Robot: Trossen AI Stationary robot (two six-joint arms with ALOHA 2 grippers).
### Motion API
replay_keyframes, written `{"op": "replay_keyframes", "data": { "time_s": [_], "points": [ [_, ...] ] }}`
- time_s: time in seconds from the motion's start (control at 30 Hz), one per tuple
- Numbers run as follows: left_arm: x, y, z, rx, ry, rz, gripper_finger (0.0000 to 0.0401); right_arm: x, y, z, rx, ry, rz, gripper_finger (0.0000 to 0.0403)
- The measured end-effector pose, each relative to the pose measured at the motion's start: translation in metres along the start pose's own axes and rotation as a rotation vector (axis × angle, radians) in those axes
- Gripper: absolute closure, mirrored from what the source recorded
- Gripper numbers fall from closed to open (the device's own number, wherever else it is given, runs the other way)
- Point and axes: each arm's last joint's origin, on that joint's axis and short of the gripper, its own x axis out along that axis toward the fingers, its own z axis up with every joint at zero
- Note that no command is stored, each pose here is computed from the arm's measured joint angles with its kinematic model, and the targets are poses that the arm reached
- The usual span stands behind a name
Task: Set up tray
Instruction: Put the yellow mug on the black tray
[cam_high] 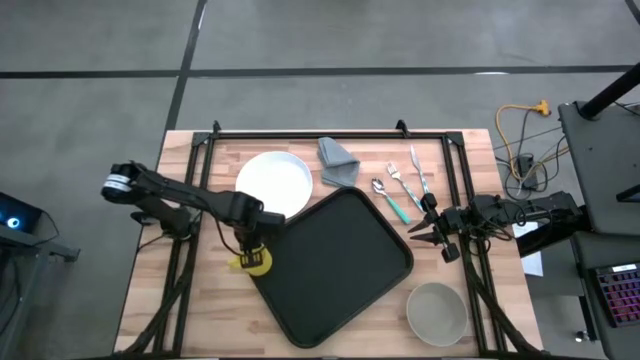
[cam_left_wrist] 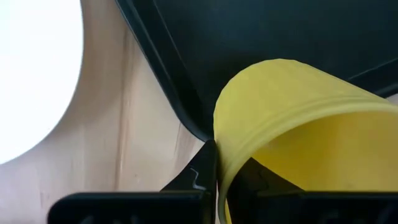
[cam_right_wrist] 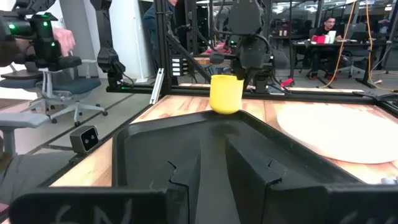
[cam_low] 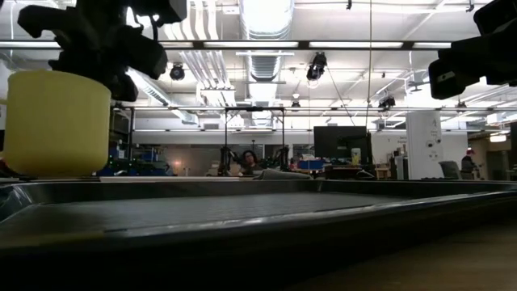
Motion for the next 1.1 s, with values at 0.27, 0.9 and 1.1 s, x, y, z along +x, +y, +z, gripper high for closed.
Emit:
{"op": "replay_keyframes", "data": {
  "time_s": [0.27, 0.9, 1.1],
  "points": [
    [0.000, -0.001, 0.013, 0.062, -0.017, 0.024, 0.0401, 0.000, 0.000, 0.000, 0.000, 0.000, 0.000, 0.0335],
    [0.026, 0.001, 0.033, 0.104, 0.080, 0.063, 0.0400, 0.000, 0.000, 0.000, 0.000, 0.000, -0.001, 0.0335],
    [0.027, 0.001, 0.034, 0.118, 0.089, 0.065, 0.0396, 0.000, 0.000, 0.000, 0.000, 0.000, 0.000, 0.0335]
  ]
}}
